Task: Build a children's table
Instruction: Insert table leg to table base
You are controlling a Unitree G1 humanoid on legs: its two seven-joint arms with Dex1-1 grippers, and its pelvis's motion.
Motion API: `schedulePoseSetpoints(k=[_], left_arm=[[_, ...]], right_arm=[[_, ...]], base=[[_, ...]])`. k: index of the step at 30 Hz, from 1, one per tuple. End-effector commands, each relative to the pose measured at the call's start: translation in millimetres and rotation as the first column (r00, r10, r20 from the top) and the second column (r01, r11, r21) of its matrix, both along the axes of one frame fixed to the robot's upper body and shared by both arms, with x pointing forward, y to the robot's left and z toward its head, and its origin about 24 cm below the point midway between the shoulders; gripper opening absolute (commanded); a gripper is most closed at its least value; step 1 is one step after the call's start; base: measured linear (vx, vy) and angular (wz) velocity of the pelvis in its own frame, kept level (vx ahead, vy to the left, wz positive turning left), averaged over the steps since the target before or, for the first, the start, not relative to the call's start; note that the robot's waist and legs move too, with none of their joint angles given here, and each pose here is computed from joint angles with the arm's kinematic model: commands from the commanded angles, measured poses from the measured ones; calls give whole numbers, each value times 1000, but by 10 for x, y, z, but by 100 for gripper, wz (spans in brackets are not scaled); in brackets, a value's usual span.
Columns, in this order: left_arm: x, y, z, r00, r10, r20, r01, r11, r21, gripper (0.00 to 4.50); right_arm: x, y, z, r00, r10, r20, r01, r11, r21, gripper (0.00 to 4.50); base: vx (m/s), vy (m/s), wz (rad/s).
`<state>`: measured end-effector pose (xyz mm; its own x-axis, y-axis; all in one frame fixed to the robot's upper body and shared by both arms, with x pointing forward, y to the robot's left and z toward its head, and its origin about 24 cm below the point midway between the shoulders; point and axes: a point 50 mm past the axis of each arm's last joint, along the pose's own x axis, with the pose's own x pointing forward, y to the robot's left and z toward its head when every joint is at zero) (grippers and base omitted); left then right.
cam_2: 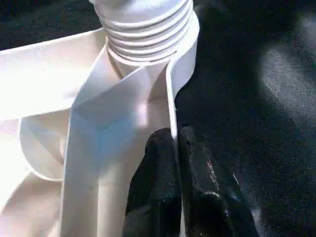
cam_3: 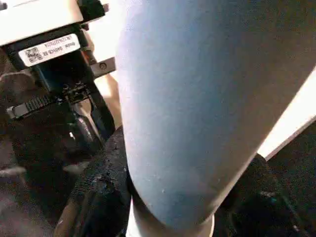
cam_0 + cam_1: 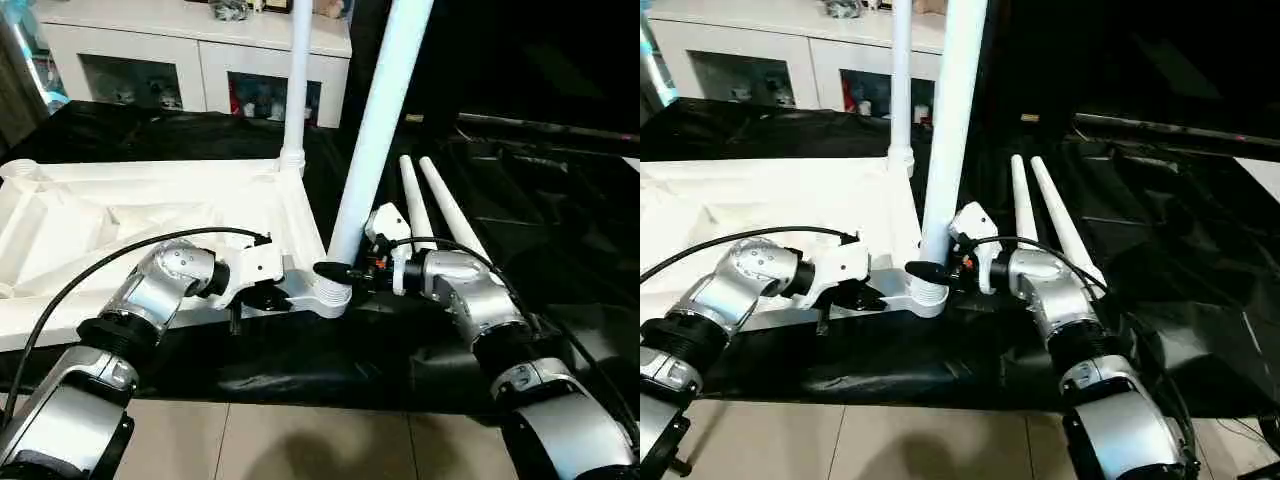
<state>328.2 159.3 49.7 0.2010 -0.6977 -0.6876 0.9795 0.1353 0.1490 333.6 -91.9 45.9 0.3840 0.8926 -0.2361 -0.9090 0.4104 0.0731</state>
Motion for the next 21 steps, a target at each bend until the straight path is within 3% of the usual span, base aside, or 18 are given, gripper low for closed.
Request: schedulePoseSetpoints(k=[1, 3, 6, 11, 16, 21], left_arm=[[113, -132, 132, 997, 21, 68, -19, 999, -30, 0], [165, -160, 118, 993, 86, 83, -83, 996, -35, 0], [243, -305, 73, 979, 181, 94, -178, 983, -35, 0], [327, -564, 42, 945, 302, 124, -298, 953, -47, 0], [321, -817, -16, 933, 338, 122, -333, 941, -55, 0], [318, -851, -32, 932, 343, 120, -339, 939, -51, 0]], right_arm=[[-269, -200, -696, 947, -201, -249, 142, 962, -234, 186], [-212, -188, -728, 909, -346, -232, 284, 922, -262, 186], [-148, -128, -786, 789, -573, -222, 501, 809, -308, 186], [-134, 20, -808, 677, -686, -267, 610, 726, -317, 186], [-135, 213, -792, 641, -707, -299, 631, 707, -320, 186], [-137, 289, -783, 635, -714, -295, 633, 700, -331, 186]], base=[[0, 0, 0], [0, 0, 0], [-51, 22, -10], [-6, 11, -2], [0, 0, 0], [0, 0, 0]])
